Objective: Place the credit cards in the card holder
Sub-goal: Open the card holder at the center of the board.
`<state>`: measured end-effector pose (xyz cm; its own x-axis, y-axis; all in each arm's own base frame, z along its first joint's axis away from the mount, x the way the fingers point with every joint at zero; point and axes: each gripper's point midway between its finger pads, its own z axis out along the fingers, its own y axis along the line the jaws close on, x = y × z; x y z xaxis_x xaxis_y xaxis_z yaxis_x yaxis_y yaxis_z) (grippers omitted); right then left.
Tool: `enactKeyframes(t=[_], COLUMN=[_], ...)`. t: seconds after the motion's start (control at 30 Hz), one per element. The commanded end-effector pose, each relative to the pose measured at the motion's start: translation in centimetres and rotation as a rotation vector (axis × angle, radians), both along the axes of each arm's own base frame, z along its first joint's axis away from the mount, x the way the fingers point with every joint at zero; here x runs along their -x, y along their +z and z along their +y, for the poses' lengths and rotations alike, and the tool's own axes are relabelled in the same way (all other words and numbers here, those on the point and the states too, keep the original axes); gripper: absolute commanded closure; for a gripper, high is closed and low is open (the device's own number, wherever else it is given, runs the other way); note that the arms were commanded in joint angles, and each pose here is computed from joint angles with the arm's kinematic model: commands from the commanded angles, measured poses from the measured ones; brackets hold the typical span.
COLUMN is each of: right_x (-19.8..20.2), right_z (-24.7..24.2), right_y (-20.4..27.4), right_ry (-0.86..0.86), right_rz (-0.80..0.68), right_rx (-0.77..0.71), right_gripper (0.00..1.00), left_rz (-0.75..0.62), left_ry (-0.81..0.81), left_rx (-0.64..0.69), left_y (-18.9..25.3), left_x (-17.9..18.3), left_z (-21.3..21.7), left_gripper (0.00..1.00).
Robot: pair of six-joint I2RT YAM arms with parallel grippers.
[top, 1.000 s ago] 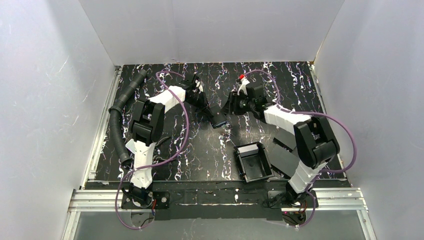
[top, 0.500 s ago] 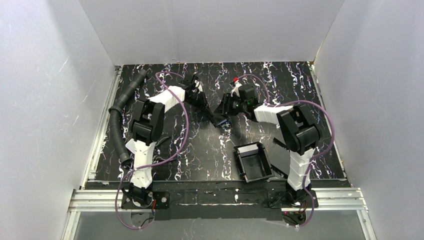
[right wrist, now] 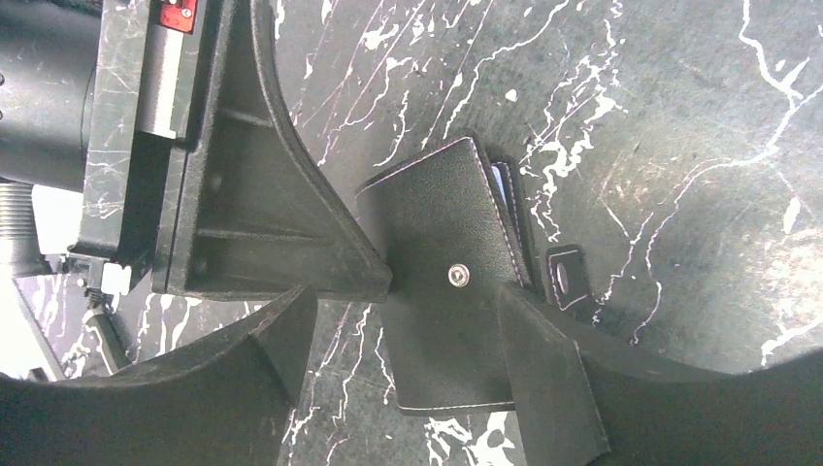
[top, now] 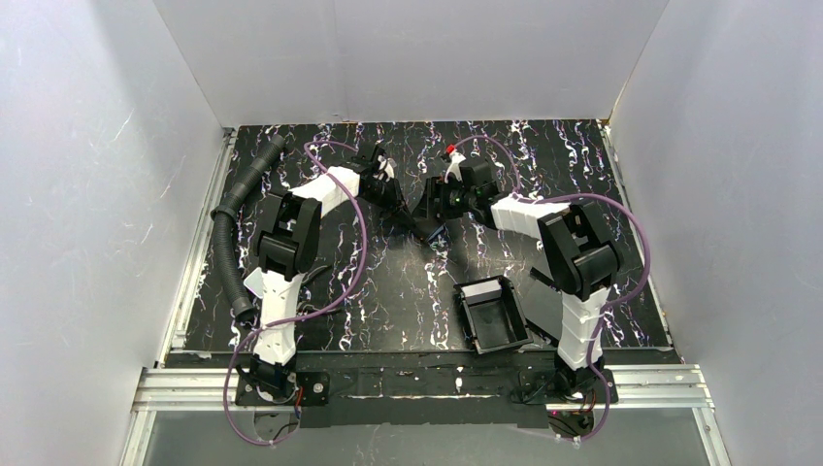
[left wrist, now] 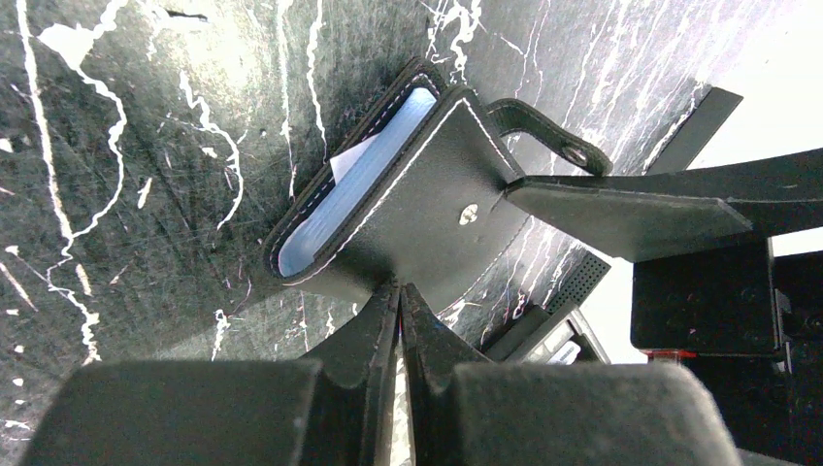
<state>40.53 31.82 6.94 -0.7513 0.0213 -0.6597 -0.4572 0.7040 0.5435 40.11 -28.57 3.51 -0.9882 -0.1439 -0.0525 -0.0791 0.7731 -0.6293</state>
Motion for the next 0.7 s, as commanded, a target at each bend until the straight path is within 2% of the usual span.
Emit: enactKeyframes(t=[0.0, 0.3, 0.43, 0.57, 0.67], right_x=[-1.0, -1.0, -0.1, 0.2, 0.3], right_z=[-2.0, -2.1, -0.9, -0.1, -0.2], right_y=[0.1, -1.5, -2.1, -0.3, 1.1], right_ry=[-0.007, -0.015, 0.031, 0.031, 0.02], right_rz=[-0.024, 0.039, 0.098, 0.083, 0.066], right_rx=[0.091, 0.075, 0.004, -0.091, -0.106], right_gripper=[0.22, 0.24, 0.34, 0.46, 0.48], left_rz=[0.052, 0.063, 0.065, 0.062, 0.05], left_ry=[-0.005, -0.005, -0.007, -0.007, -0.01], left_rx=[-0.076, -0.078, -0.074, -0.069, -0.069], left_y=[-2.7, -3.0, -3.0, -2.8, -2.5], left_x=[0.8, 1.0, 1.2, 1.1, 1.0], left_z=[1.1, 1.2, 1.2, 1.1, 1.1], left_gripper=[0.96, 0.96, 0.97, 0.97, 0.97])
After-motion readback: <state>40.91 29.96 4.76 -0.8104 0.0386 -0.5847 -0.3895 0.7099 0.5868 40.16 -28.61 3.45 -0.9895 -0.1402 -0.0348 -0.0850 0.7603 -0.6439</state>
